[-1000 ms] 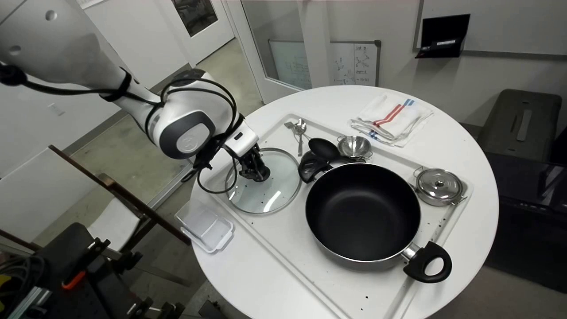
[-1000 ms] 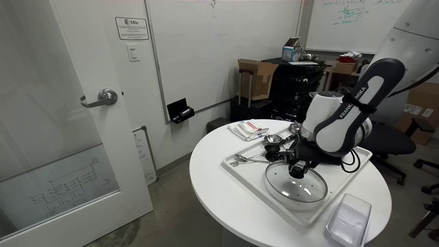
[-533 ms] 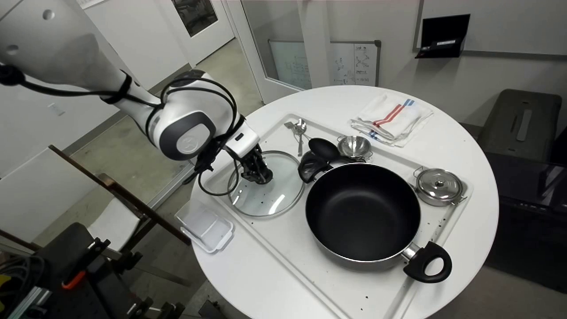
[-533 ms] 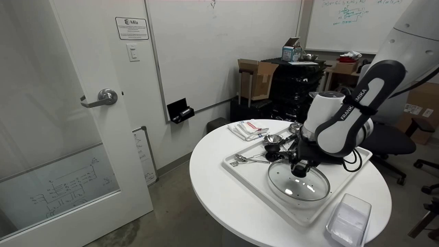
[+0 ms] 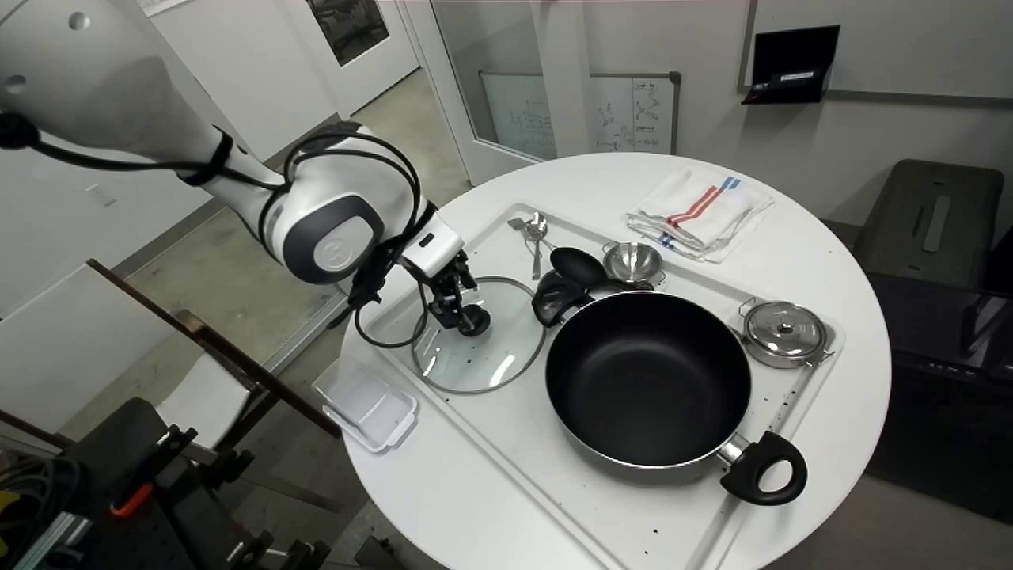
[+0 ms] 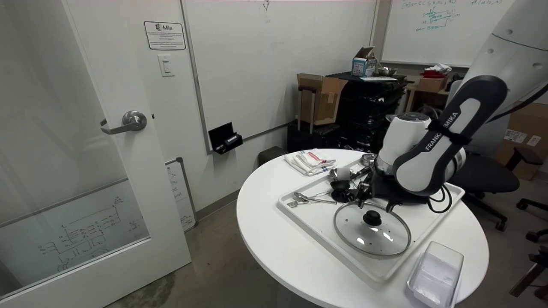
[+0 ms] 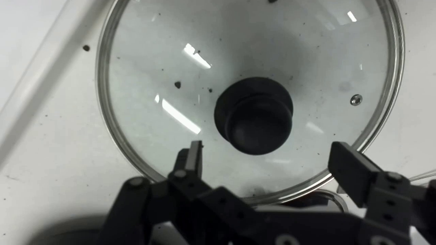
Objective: Take the lid off of the pot
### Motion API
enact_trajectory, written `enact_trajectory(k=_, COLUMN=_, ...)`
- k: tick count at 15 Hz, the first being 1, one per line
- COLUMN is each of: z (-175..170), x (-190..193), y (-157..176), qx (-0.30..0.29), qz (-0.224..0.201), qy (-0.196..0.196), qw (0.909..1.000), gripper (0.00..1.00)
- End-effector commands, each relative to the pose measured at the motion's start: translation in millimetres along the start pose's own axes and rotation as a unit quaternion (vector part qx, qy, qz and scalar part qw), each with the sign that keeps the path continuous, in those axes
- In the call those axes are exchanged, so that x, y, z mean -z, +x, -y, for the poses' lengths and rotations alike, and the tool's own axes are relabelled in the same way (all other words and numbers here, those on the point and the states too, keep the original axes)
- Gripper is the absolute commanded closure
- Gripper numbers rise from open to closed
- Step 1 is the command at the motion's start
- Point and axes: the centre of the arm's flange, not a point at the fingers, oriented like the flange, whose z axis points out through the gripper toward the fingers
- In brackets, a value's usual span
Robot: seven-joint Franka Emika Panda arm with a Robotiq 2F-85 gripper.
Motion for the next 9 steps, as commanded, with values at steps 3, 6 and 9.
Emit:
enact_trajectory(k=3, z=2, x=10, y=0, qx=-0.005, qz=-0.009, qy=0.004, qw=0.9999, gripper=0.0)
enact_trajectory(k=6, z=1, x=14, y=-1, qx=-0.003, qz=-0.007, qy=0.007, qw=0.9999, gripper=0.0)
enact_trajectory(k=9, z=-1, x=30, y=-6, qx=0.006, qz=0.006, qy=0.01, qw=0.9999, gripper=0.0)
